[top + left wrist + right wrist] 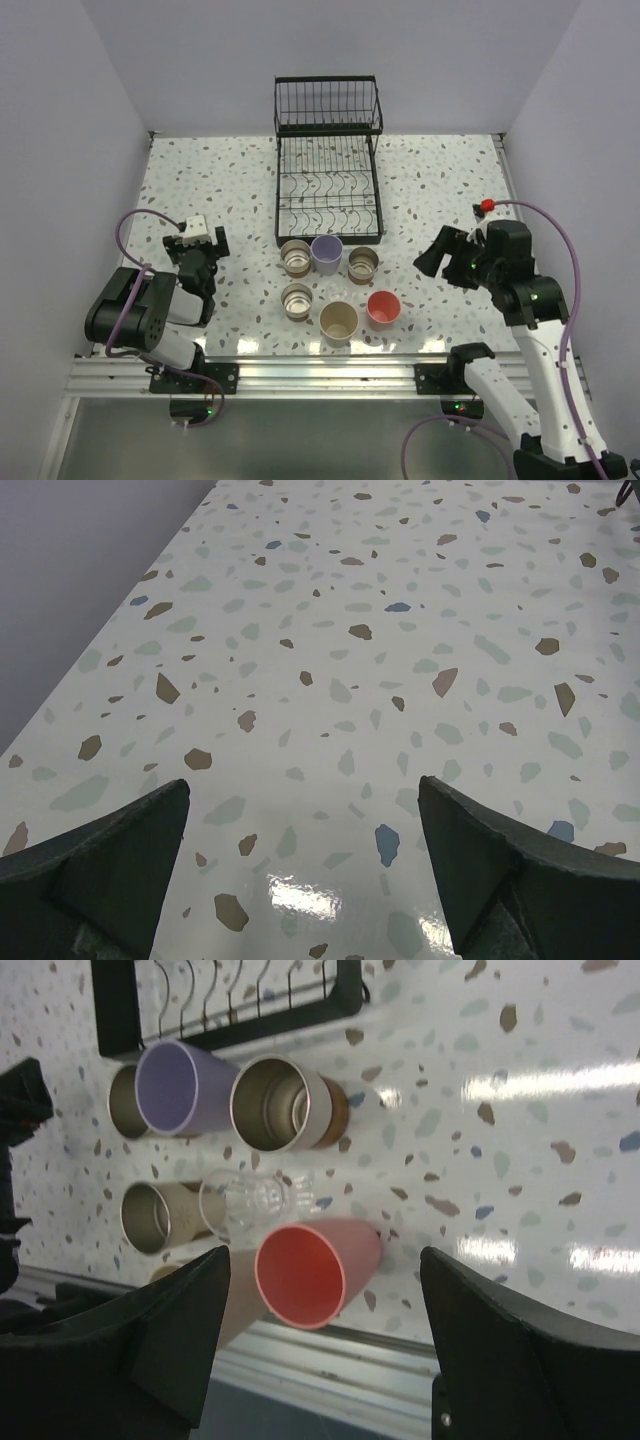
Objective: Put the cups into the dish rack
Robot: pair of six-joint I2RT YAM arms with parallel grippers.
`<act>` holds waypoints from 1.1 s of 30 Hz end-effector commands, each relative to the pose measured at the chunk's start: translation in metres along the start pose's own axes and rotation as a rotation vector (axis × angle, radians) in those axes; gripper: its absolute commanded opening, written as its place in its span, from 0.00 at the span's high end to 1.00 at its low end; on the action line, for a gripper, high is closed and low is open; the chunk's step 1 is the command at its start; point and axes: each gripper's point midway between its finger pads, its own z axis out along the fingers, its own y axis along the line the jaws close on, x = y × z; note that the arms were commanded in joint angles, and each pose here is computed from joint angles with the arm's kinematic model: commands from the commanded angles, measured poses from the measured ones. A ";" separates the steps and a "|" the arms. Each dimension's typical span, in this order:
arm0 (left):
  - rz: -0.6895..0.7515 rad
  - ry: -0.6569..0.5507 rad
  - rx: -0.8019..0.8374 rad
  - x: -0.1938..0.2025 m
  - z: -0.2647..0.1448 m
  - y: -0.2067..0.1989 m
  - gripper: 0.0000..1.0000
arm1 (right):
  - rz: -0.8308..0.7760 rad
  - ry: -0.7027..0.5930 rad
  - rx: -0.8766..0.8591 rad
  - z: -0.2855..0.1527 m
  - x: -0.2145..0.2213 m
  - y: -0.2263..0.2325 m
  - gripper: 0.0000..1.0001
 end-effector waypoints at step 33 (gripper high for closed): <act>-0.068 -0.141 -0.010 -0.038 0.005 0.001 0.00 | -0.174 0.502 0.090 0.053 0.118 -0.012 0.45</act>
